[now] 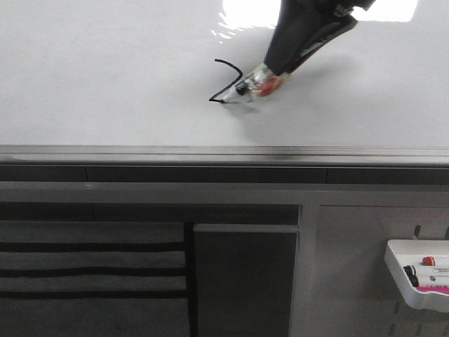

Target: Write number 3 on whiteboard

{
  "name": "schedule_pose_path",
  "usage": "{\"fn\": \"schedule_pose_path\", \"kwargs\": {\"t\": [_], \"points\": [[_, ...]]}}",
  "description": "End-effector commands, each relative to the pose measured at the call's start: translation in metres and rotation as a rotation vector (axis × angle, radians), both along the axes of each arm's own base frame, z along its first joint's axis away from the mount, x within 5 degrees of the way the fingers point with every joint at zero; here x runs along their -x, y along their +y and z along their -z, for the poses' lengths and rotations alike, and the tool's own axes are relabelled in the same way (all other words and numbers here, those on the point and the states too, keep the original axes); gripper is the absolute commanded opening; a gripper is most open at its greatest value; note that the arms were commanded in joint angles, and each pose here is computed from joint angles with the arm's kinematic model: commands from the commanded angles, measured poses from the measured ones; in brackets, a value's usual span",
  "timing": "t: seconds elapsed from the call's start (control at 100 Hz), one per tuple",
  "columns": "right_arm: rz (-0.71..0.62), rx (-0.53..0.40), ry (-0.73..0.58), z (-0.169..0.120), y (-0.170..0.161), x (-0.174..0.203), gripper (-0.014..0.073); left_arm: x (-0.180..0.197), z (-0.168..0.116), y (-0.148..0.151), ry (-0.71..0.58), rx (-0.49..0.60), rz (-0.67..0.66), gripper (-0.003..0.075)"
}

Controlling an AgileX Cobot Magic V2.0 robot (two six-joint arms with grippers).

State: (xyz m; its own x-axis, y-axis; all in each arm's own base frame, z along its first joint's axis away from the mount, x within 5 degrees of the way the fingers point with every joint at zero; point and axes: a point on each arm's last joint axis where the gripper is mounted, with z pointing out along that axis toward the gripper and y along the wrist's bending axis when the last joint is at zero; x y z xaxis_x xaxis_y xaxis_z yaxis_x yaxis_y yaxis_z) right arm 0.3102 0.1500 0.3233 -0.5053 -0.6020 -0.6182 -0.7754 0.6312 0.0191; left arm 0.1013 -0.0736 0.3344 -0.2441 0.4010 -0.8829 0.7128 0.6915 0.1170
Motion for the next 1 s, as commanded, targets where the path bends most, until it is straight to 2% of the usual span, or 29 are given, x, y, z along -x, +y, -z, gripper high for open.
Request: {"fn": "schedule_pose_path", "kwargs": {"t": [0.0, 0.05, 0.14, 0.24, 0.3, 0.39, 0.43, 0.52, 0.59, 0.82, 0.99], "points": [[0.022, -0.003, -0.045, -0.017, -0.013, 0.008, 0.0008, -0.002, -0.015, 0.000, -0.064, 0.076, -0.032, 0.0479], [0.005, -0.035, -0.034, -0.009, -0.005, 0.010, 0.0008, -0.002, -0.015, 0.000, -0.064, 0.076, -0.032, 0.0479], [-0.022, -0.075, -0.089, -0.002, 0.016, 0.007, 0.0008, -0.002, -0.015, 0.000, -0.064, 0.076, -0.032, 0.0479], [-0.024, -0.105, -0.165, -0.009, 0.030, 0.005, 0.0008, -0.003, -0.014, 0.000, -0.062, 0.075, -0.032, 0.0479], [-0.044, -0.113, -0.134, -0.015, 0.031, 0.009, 0.0008, -0.003, -0.014, 0.000, -0.062, 0.075, -0.032, 0.0479], [-0.155, -0.114, -0.060, -0.023, 0.029, 0.031, 0.0008, -0.004, -0.014, -0.001, -0.059, 0.073, -0.032, 0.0479], [-0.211, -0.151, -0.035, -0.028, 0.029, 0.044, 0.0008, -0.004, -0.014, -0.001, -0.059, 0.073, -0.032, 0.0479], [-0.292, -0.242, -0.061, -0.039, 0.026, 0.070, 0.0008, -0.004, -0.014, -0.001, -0.059, 0.073, -0.032, 0.0479], [-0.320, -0.276, -0.093, -0.048, 0.020, 0.087, 0.0008, -0.004, -0.014, -0.001, -0.058, 0.073, -0.032, 0.0479], [-0.413, -0.272, -0.110, -0.067, 0.001, 0.135, 0.0008, -0.004, -0.014, -0.001, -0.058, 0.073, -0.032, 0.0479], [-0.435, -0.266, -0.166, -0.077, -0.010, 0.154, 0.0008, -0.004, -0.014, -0.001, -0.058, 0.073, -0.032, 0.0479]]}}
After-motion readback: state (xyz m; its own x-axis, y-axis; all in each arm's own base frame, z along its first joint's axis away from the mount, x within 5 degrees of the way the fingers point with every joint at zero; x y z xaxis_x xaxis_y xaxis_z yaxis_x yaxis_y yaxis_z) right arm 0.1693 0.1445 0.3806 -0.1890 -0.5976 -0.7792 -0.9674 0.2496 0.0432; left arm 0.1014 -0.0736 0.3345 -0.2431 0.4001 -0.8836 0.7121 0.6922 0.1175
